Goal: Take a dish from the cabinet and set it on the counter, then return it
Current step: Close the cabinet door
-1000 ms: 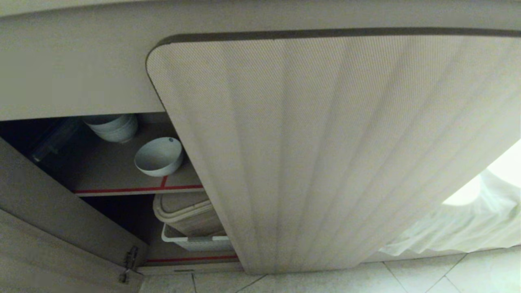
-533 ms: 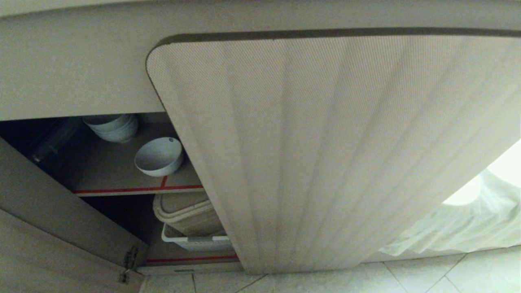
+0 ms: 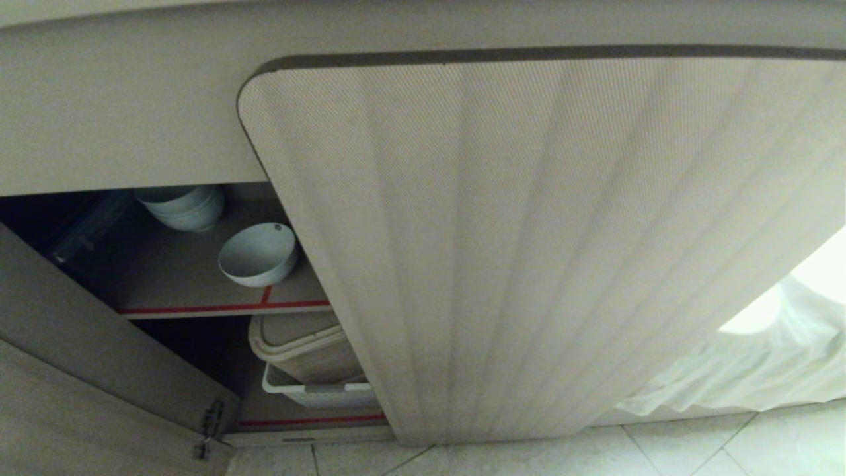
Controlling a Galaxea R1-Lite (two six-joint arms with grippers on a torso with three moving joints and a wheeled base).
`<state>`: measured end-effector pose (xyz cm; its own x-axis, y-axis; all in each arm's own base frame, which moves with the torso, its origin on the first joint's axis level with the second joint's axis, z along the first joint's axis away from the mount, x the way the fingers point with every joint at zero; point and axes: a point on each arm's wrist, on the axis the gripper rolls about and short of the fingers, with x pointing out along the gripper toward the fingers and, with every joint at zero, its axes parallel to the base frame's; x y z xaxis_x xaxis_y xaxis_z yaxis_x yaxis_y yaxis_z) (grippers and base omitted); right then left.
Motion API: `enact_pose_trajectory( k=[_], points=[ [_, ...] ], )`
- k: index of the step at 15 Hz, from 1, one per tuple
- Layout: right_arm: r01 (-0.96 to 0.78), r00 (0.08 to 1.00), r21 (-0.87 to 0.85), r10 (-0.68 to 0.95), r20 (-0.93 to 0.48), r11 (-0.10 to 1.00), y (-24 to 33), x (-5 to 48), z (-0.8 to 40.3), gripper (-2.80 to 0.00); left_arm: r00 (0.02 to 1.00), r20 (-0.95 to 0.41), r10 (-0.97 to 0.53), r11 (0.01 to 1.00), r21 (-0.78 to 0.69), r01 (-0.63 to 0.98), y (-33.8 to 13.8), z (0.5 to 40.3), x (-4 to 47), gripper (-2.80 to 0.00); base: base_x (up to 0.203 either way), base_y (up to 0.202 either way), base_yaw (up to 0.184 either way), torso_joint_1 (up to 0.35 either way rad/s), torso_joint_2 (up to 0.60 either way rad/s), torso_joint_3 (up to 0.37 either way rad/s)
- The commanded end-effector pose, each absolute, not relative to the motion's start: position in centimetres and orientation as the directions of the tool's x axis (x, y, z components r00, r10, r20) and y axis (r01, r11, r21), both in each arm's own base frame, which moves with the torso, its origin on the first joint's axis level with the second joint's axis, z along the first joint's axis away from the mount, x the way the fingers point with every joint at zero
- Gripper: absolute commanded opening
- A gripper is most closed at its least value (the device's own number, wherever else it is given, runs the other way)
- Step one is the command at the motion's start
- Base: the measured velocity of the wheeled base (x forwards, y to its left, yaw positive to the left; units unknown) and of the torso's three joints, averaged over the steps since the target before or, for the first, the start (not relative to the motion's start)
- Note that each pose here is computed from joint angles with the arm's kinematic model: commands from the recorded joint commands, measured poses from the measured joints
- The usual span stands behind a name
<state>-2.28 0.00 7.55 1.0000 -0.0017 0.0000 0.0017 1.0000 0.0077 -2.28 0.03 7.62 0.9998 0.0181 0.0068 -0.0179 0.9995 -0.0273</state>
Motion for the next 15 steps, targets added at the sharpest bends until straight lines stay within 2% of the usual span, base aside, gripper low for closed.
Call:
enact_pose_trajectory(
  k=[1,11,15],
  points=[
    [0.0,1.0,0.008,0.0,0.0,1.0,-0.01,-2.28,7.55,-2.8,1.0,0.008,0.018,0.999,-0.028,-0.018,0.03,7.63,-2.28,-2.8,0.0,0.0,0.0,0.0,0.0,0.0],
    [0.002,1.0,0.008,-0.002,0.0,1.0,0.0,-2.28,7.55,-2.8,1.0,0.009,0.021,0.999,-0.035,-0.021,0.03,7.64,-2.28,-2.8,0.0,0.0,0.0,0.0,0.0,0.0],
    [0.001,1.0,0.008,-0.001,0.0,1.0,0.0,-2.28,7.55,-2.8,1.0,0.009,0.021,0.999,-0.035,-0.021,0.03,7.64,-2.28,-2.8,-0.165,0.0,0.0,0.002,0.0,0.003]
  ],
)
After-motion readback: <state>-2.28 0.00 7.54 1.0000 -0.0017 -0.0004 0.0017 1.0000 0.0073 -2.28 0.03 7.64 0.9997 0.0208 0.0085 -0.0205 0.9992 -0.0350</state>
